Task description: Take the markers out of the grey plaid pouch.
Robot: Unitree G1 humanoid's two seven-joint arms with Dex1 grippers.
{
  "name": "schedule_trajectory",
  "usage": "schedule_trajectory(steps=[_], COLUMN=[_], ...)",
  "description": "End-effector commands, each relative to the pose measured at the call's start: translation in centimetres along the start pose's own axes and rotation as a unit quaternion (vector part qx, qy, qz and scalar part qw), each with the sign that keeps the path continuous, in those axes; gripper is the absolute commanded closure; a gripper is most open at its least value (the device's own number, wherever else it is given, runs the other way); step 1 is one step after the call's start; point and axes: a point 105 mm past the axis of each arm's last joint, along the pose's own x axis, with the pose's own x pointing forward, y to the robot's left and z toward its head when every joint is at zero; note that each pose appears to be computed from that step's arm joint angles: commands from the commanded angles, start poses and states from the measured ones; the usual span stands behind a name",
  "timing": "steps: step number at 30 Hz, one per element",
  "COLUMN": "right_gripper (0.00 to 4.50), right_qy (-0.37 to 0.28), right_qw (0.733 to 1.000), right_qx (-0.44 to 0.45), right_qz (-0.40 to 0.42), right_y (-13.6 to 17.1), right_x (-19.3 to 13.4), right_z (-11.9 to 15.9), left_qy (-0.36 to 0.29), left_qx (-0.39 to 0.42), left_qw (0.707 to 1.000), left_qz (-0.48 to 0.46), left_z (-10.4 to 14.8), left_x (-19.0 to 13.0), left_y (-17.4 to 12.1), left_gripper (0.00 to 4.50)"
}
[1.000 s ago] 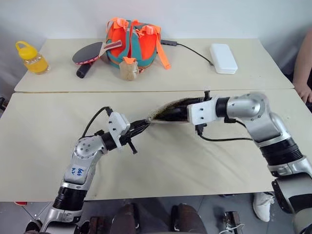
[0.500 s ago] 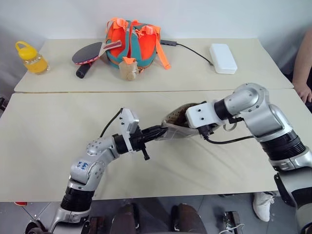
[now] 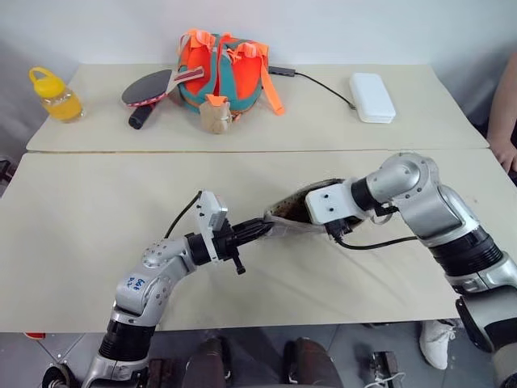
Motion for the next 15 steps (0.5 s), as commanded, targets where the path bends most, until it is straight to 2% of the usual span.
schedule_trajectory(steps=[1,3,12,15], right_gripper=[3.13,3.74,3.74,3.13], right_qy=[0.011,0.017,0.002,-0.008], right_qw=[1.0,1.0,0.999,0.999], right_qx=[0.003,-0.003,-0.001,0.008], right_qz=[-0.004,-0.014,-0.036,-0.046], right_y=[0.4,0.2,-0.5,-1.2], right_x=[-0.2,0.0,0.3,-0.1], right_z=[-0.4,-0.6,-0.3,0.1], left_qy=[-0.016,-0.018,-0.017,-0.018], left_qx=[0.027,0.026,0.026,0.028], left_qw=[0.999,0.999,0.999,0.999], left_qz=[-0.009,-0.01,-0.008,-0.006], left_z=[1.2,1.2,1.3,1.3], left_x=[0.1,0.1,0.1,0.1], left_y=[-0.6,-0.6,-0.6,-0.5], left_gripper=[4.5,4.5,4.5,4.5])
